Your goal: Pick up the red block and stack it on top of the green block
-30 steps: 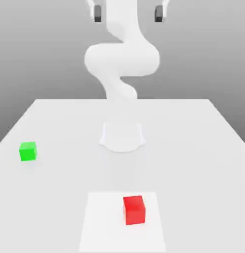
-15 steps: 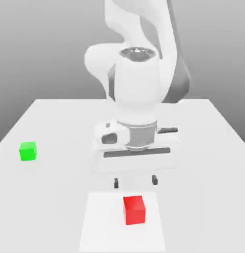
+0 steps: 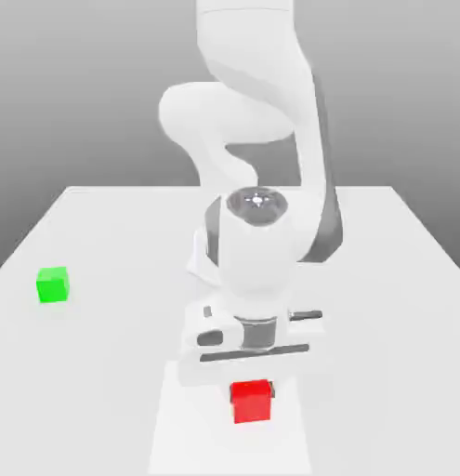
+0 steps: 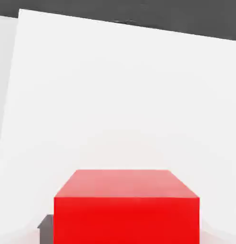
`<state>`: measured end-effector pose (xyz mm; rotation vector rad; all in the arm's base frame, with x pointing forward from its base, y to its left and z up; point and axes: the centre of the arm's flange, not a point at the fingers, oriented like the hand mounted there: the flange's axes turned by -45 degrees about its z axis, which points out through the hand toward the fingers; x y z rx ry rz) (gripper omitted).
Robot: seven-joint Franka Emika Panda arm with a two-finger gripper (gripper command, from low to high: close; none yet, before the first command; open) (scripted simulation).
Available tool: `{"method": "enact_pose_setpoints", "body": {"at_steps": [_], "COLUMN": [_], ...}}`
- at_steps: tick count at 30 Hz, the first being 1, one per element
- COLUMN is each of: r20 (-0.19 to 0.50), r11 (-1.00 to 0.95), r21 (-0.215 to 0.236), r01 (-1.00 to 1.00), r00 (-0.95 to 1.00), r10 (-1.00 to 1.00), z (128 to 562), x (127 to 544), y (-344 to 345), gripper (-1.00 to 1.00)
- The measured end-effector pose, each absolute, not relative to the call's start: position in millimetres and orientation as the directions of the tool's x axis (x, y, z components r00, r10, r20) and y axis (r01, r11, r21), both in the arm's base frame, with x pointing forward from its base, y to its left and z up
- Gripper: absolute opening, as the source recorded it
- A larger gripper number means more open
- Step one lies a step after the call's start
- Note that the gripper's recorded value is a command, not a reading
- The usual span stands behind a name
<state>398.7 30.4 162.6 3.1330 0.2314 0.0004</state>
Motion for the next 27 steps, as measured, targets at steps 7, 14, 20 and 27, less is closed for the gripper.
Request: {"method": "enact_pose_setpoints", "body": {"at_steps": [7, 14, 20, 27], "r20": [0.001, 0.002, 0.002, 0.001], "r11": [-1.0, -0.954, -0.856, -0.659], "r21": [0.008, 0.021, 0.022, 0.011], "r01": [0.011, -0.299, -0.516, -0.752], "r00": [1.0, 0.954, 0.856, 0.659], "r10": [0.011, -0.299, -0.516, -0.752], "z": [214, 227, 236, 244], "x": [394, 346, 277, 164], "y": [-32, -170, -255, -327], "gripper": [-1.0, -1.0, -1.0, -1.0]}}
